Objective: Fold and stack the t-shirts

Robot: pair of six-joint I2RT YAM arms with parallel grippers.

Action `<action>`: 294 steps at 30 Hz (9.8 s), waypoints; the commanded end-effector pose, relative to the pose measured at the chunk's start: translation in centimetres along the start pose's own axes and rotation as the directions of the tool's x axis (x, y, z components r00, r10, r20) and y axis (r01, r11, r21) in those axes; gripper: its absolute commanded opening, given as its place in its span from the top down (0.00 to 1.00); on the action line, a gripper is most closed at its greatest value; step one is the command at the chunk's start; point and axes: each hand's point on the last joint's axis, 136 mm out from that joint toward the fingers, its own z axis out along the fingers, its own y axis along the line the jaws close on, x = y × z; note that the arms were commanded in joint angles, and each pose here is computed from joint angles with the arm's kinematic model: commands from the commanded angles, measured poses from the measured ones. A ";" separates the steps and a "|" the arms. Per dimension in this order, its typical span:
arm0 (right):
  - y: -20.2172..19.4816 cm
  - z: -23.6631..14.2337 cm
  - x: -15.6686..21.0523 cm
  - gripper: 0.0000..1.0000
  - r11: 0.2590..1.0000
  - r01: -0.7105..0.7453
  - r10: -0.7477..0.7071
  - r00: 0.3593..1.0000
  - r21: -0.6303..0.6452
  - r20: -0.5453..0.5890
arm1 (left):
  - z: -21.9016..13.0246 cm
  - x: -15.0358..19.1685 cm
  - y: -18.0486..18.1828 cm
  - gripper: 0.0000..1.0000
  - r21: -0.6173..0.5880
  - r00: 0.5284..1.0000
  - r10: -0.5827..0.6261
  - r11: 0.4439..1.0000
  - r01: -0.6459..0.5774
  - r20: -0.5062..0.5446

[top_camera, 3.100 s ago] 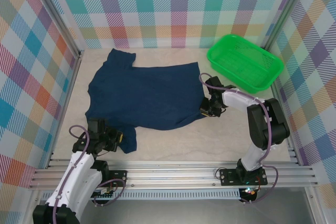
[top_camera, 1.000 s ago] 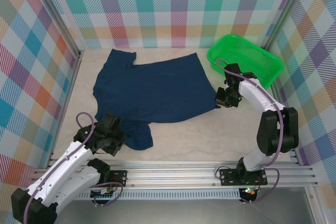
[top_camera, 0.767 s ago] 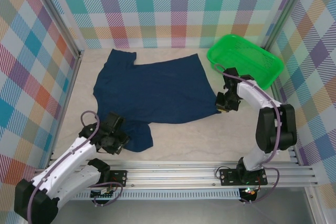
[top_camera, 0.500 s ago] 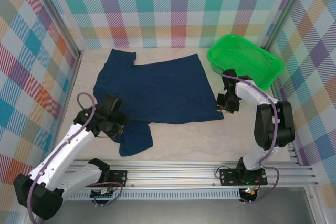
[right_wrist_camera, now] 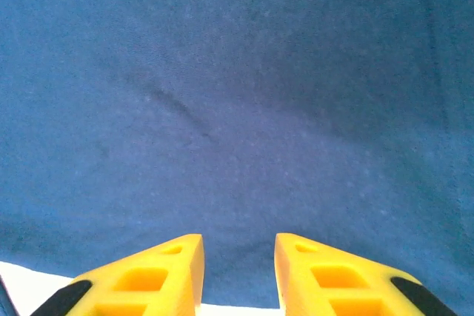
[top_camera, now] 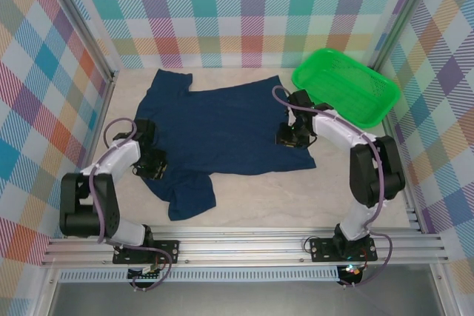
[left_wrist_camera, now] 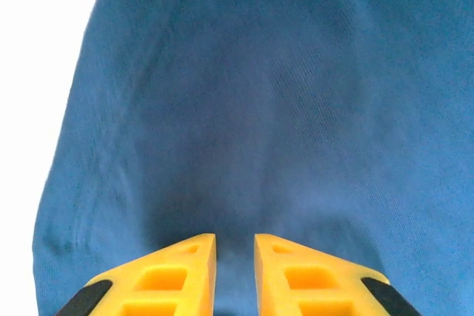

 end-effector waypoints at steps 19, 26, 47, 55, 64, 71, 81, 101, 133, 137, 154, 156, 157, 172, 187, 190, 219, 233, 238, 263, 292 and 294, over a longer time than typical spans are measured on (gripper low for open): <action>-2.2 9.0 -5.5 0.73 0.981 -0.053 0.074 0.991 0.189 -0.109 | 3.5 -15.3 -7.2 0.82 -0.094 0.978 0.189 0.979 -0.181 0.084; -2.9 9.0 -8.8 0.70 0.973 -0.066 0.088 0.992 0.221 -0.093 | 2.8 -16.2 -9.6 0.77 -0.074 0.962 0.247 0.968 -0.239 0.120; 2.5 -2.2 1.3 0.57 0.972 -0.177 0.171 0.984 -0.155 -0.047 | -1.8 -0.2 8.1 0.57 -0.066 0.986 0.163 0.984 -0.164 -0.019; 1.3 -2.5 4.8 0.57 0.969 -0.197 0.187 0.979 -0.149 -0.080 | -0.8 -2.1 8.4 0.60 -0.143 0.971 0.239 0.961 -0.236 0.005; 1.3 -2.9 5.0 0.58 0.966 -0.211 0.201 0.976 -0.150 -0.079 | 0.4 -3.2 7.6 0.62 -0.135 0.969 0.248 0.960 -0.244 0.008; 1.2 -2.6 5.2 0.59 0.965 -0.217 0.205 0.975 -0.148 -0.092 | 1.1 -3.7 6.2 0.68 -0.095 0.956 0.293 0.952 -0.290 0.014; 0.0 -1.2 5.9 0.60 0.965 -0.247 0.236 0.965 -0.093 -0.112 | 1.8 -3.7 5.6 1.00 -0.077 0.958 0.285 0.956 -0.283 0.017; -5.7 3.0 4.3 0.62 0.920 -0.363 0.375 0.925 0.150 -0.063 | -4.7 -2.2 7.7 1.00 -0.009 0.979 0.073 0.997 -0.073 0.192; -4.7 0.5 10.7 1.00 0.954 -0.247 0.281 0.935 0.172 -0.218 | -10.1 3.9 16.3 1.00 0.040 0.961 -0.216 0.976 0.212 0.173; -5.8 -0.2 13.2 1.00 0.952 -0.231 0.278 0.927 0.203 -0.250 | -10.5 4.8 16.9 1.00 0.049 0.961 -0.233 0.972 0.228 0.150; -6.2 -1.9 14.6 1.00 0.938 -0.284 0.327 0.916 0.200 -0.231 | -12.3 2.3 9.5 1.00 0.202 0.965 -0.063 0.979 0.011 0.256; -6.1 -2.3 14.0 1.00 0.933 -0.305 0.344 0.912 0.190 -0.222 | -13.6 1.5 7.2 1.00 0.249 0.956 -0.036 0.968 -0.038 0.290; -6.0 -2.3 13.7 1.00 0.930 -0.319 0.354 0.909 0.182 -0.220 | -14.3 1.2 6.1 1.00 0.263 0.951 -0.017 0.962 -0.068 0.308; -3.9 -2.3 5.4 1.00 0.925 -0.367 0.380 0.908 0.102 -0.176 | -17.1 -3.4 -5.8 1.00 0.290 0.901 0.123 0.921 -0.259 0.415; -4.3 -0.9 -0.2 1.00 0.911 -0.399 0.409 0.904 0.099 -0.121 | -16.2 -7.9 -9.9 1.00 0.231 0.870 0.179 0.922 -0.312 0.458; -4.4 -0.7 -1.1 1.00 0.909 -0.403 0.413 0.904 0.103 -0.112 | -15.8 -8.5 -10.4 1.00 0.233 0.870 0.183 0.920 -0.316 0.457; -4.4 0.7 -5.0 1.00 0.907 -0.412 0.419 0.903 0.088 -0.093 | -13.6 -12.1 -14.2 1.00 0.080 0.811 0.334 0.904 -0.420 0.480; -5.3 -0.3 -7.6 0.60 0.913 -0.380 0.385 0.923 0.145 -0.004 | -13.4 -13.8 -15.0 0.46 0.017 0.817 0.350 0.915 -0.402 0.457; -4.6 -2.1 -6.0 0.56 0.931 -0.344 0.340 0.939 0.123 0.051 | -13.4 -13.2 -11.1 0.48 0.015 0.882 0.285 0.949 -0.314 0.376; -2.9 3.5 2.2 0.61 0.947 -0.321 0.319 0.933 0.019 -0.166 | -0.3 -12.2 0.5 0.52 0.110 0.905 -0.411 0.900 0.422 -0.112; -8.6 2.5 9.2 0.78 0.888 -0.302 0.414 0.853 0.348 -0.317 | -0.3 -10.4 5.3 1.00 -0.062 0.967 -0.255 0.965 0.253 -0.016; -8.8 1.9 10.2 0.78 0.876 -0.332 0.445 0.838 0.351 -0.316 | -0.3 -8.8 5.6 1.00 -0.066 0.970 -0.241 0.969 0.238 -0.033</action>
